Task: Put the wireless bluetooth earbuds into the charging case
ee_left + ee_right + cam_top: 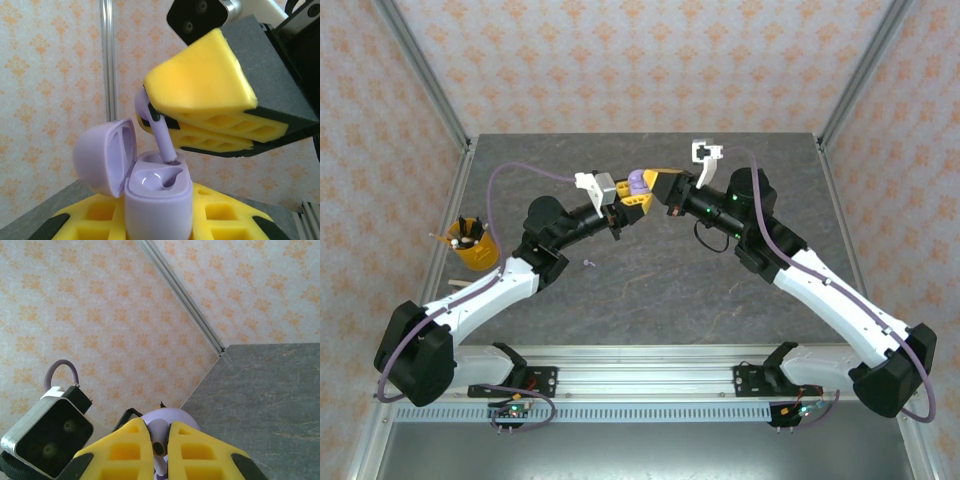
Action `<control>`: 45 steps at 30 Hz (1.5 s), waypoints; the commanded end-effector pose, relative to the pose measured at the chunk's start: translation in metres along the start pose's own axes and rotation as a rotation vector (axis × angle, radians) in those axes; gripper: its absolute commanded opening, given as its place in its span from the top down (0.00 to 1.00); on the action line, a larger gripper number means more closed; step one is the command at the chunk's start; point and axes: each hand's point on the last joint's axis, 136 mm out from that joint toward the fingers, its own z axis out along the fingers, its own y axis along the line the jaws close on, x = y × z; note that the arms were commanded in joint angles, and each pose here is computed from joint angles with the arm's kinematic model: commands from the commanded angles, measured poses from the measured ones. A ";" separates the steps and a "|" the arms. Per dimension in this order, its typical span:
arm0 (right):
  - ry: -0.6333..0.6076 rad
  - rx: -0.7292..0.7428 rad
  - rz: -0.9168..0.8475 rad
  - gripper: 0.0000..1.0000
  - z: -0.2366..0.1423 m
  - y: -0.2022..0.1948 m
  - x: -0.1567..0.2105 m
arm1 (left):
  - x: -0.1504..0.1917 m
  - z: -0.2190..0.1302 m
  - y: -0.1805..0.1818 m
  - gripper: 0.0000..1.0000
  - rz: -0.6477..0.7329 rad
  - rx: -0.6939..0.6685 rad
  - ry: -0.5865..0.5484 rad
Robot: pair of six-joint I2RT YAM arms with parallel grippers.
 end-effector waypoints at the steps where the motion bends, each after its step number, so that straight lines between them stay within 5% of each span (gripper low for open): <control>1: -0.017 -0.031 -0.033 0.90 -0.007 0.009 -0.002 | -0.034 -0.001 -0.001 1.00 0.052 -0.020 -0.101; 12: 0.020 -0.020 -0.058 0.90 -0.011 0.004 0.010 | -0.039 0.002 0.006 1.00 0.042 -0.050 -0.119; 27: -0.003 0.044 -0.046 0.51 -0.007 0.004 -0.011 | -0.012 0.002 0.010 1.00 -0.010 -0.060 -0.063; 30: -0.036 0.049 -0.029 0.39 -0.016 0.006 -0.021 | -0.005 -0.002 0.015 1.00 -0.007 -0.097 -0.048; 35: -0.081 0.103 0.001 0.32 -0.043 0.008 -0.033 | 0.009 -0.014 0.034 1.00 0.017 -0.228 -0.012; 39: -0.010 0.202 0.047 0.31 -0.048 -0.014 -0.011 | 0.009 -0.028 0.050 1.00 0.036 -0.302 -0.006; 45: 0.265 0.368 0.202 0.32 -0.018 -0.075 0.070 | -0.009 -0.042 0.072 1.00 0.059 -0.360 -0.033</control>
